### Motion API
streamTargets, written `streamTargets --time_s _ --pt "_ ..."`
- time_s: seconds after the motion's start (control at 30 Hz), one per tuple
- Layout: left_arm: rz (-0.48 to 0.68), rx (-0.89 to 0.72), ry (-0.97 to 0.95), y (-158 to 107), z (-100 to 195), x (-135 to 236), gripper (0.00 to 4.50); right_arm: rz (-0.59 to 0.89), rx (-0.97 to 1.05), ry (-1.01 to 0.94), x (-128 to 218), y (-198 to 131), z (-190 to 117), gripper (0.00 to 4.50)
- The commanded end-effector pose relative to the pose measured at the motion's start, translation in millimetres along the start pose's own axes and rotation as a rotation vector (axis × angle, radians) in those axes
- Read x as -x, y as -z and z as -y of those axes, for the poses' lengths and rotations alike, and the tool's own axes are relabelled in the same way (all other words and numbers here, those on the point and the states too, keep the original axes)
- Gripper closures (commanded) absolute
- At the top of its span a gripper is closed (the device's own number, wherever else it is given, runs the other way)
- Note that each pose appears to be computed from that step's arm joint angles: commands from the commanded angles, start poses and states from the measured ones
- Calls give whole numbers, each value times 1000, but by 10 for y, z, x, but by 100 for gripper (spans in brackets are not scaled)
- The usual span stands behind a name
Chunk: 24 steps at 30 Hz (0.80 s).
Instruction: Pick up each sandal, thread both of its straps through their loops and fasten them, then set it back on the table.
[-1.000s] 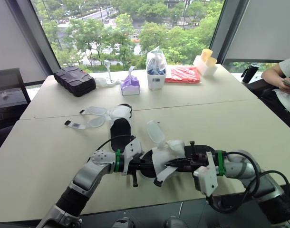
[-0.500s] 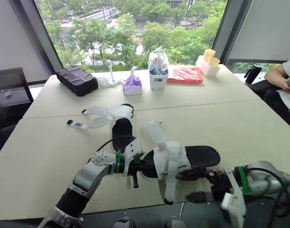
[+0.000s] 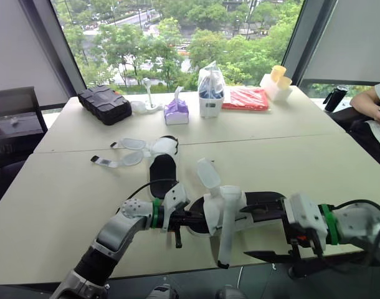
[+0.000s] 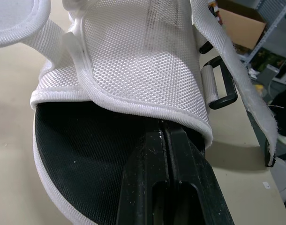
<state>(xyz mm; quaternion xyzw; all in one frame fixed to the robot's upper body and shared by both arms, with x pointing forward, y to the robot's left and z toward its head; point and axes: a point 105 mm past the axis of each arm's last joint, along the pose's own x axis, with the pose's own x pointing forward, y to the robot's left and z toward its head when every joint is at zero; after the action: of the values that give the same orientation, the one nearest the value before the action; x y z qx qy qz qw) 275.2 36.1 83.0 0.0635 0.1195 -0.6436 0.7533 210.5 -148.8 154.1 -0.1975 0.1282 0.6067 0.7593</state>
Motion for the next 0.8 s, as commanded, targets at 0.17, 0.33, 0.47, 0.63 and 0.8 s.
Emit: streamTargets --time_s 0.17,0.33,0.47,0.63,0.8 --pt "-3 6 15 -4 60 1 450 -95 -648 -167 70 94 -256 8" --pt "-2 15 18 0 77 -5 450 -105 -793 -201 -4 169 -338 8" --pt "1 23 21 1 95 -12 450 -32 -863 -174 -229 169 -284 8" --pt "0 27 21 6 108 -10 450 -35 -888 -122 -398 268 -223 8" --pt "-2 31 19 8 116 -7 450 -23 -928 -122 -484 298 -240 8"
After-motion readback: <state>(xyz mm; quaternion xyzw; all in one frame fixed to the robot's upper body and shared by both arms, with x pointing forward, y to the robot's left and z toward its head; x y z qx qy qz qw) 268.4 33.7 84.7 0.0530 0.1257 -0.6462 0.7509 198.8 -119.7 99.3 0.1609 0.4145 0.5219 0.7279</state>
